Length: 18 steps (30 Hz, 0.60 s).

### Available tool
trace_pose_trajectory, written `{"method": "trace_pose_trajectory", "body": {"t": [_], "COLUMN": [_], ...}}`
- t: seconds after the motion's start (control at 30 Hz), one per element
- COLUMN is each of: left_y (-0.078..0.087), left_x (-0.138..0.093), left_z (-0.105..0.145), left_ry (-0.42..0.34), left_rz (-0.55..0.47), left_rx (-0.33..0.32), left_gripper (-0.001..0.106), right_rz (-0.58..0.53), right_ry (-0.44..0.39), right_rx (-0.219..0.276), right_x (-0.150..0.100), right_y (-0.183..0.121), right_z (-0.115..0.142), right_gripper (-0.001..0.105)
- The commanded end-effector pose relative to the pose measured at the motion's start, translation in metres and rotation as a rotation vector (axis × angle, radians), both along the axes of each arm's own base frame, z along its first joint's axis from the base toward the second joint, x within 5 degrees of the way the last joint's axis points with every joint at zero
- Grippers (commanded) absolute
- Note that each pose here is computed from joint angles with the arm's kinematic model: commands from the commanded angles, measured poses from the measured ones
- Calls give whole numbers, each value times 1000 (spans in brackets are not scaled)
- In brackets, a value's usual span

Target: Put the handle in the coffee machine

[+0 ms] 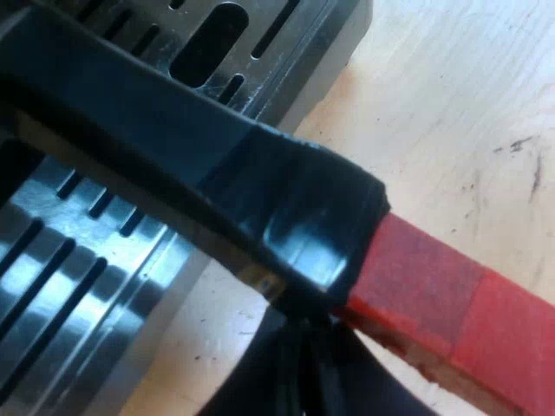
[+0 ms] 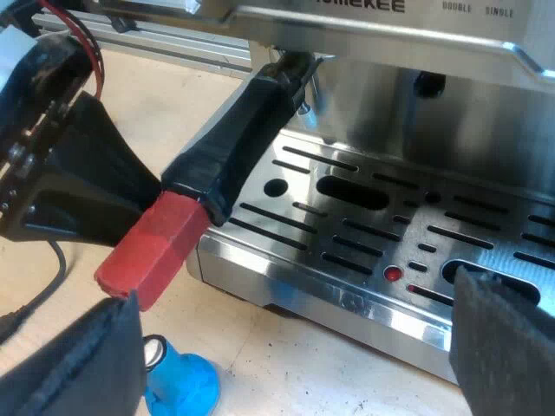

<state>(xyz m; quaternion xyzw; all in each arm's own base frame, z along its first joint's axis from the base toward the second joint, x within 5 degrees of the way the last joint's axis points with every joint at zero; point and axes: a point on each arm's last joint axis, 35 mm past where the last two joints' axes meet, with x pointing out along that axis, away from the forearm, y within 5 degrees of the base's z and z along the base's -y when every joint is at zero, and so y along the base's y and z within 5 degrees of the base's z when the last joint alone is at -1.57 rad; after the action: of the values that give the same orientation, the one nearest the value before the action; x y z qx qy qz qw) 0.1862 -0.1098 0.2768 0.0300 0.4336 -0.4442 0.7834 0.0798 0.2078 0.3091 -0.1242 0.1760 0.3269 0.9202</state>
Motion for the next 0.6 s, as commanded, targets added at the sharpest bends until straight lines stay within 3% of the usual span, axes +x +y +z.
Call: {"method": "trace_pose_trajectory", "body": {"t": [0.03,0.07,0.13,0.2,0.23,0.27,0.37,0.4,0.43,0.47,0.57,0.6], "left_y": [1,4,21,25,37,40,52,53,58,61,67,69], "left_x": [1,1,-4,-5,-12,-14,-23,-25,-32,-36,-48,-50], "left_z": [25,25,25,25,28,29,39,40,46,48,61,64], "left_ry": [-58,-60,-133,-149,-194,-199,-234,-240,-257,-260,-304,-314], "left_rz": [-64,-53,-27,-23,-20,-10,41,47,91,114,161,175], "left_rx": [-175,-165,-46,-19,46,52,47,46,41,41,33,26], "left_gripper": [0,0,0,0,1,1,20,22,43,54,72,74], "right_rz": [0,-2,-9,-9,7,17,29,28,61,75,76,76], "right_ry": [-6,-8,-12,-8,3,11,24,25,26,26,26,30], "right_rx": [17,25,37,47,55,61,74,75,57,43,-6,-16], "right_x": [0,1,2,5,6,8,12,14,18,20,24,24], "right_y": [-1,-1,-1,-1,-1,-1,-2,-3,-4,-5,-11,-12], "right_z": [4,5,6,8,10,11,16,17,24,28,42,45], "right_gripper": [74,74,74,74,74,74,74,74,74,74,74,74]}}
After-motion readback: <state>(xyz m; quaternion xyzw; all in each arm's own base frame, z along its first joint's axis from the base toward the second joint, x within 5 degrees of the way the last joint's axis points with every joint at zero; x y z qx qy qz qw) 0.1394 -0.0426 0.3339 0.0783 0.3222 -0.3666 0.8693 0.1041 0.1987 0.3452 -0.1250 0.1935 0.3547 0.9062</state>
